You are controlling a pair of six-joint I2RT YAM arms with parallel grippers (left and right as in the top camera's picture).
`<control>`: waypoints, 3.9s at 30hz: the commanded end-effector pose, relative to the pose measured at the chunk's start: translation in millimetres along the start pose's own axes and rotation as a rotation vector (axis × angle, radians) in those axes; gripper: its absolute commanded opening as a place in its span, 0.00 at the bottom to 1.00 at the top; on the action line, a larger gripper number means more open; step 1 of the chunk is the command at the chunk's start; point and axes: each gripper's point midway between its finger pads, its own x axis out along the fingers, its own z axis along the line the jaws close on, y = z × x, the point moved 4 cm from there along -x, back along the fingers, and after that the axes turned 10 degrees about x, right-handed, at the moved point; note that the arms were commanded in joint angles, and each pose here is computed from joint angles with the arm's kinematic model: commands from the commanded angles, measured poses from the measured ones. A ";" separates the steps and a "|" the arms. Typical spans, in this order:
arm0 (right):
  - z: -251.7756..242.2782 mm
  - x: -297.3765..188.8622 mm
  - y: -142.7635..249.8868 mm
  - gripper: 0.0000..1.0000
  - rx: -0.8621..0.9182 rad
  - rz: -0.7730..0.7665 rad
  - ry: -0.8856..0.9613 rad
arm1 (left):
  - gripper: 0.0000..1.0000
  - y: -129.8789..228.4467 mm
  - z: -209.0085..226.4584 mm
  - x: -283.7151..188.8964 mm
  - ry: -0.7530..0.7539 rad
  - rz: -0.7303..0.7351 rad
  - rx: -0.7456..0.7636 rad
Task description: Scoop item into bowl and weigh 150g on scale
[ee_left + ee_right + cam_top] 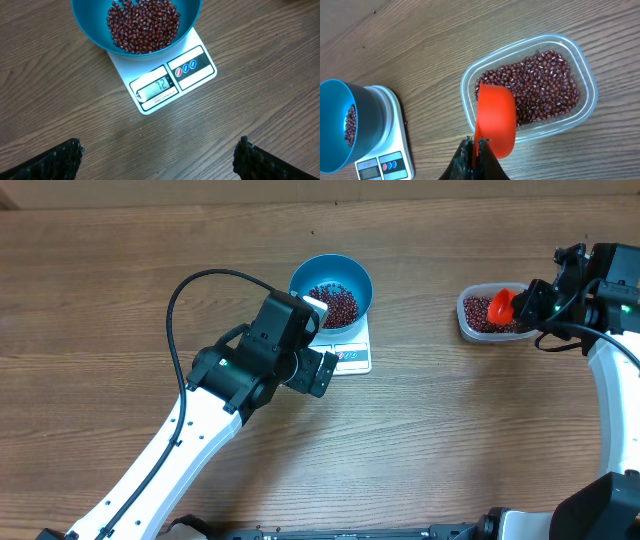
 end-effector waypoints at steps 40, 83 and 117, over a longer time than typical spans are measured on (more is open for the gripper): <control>-6.4 38.6 -30.1 0.04 -0.323 -0.083 0.134 | 1.00 -3.4 -0.9 -0.2 0.005 -0.005 0.024; -11.1 87.7 14.9 0.04 -0.312 0.172 0.063 | 0.99 -3.4 -0.9 -0.2 0.005 -0.005 0.024; -40.8 98.4 16.3 0.04 -0.016 0.251 -0.057 | 1.00 -3.4 -0.9 -0.2 0.005 -0.005 0.024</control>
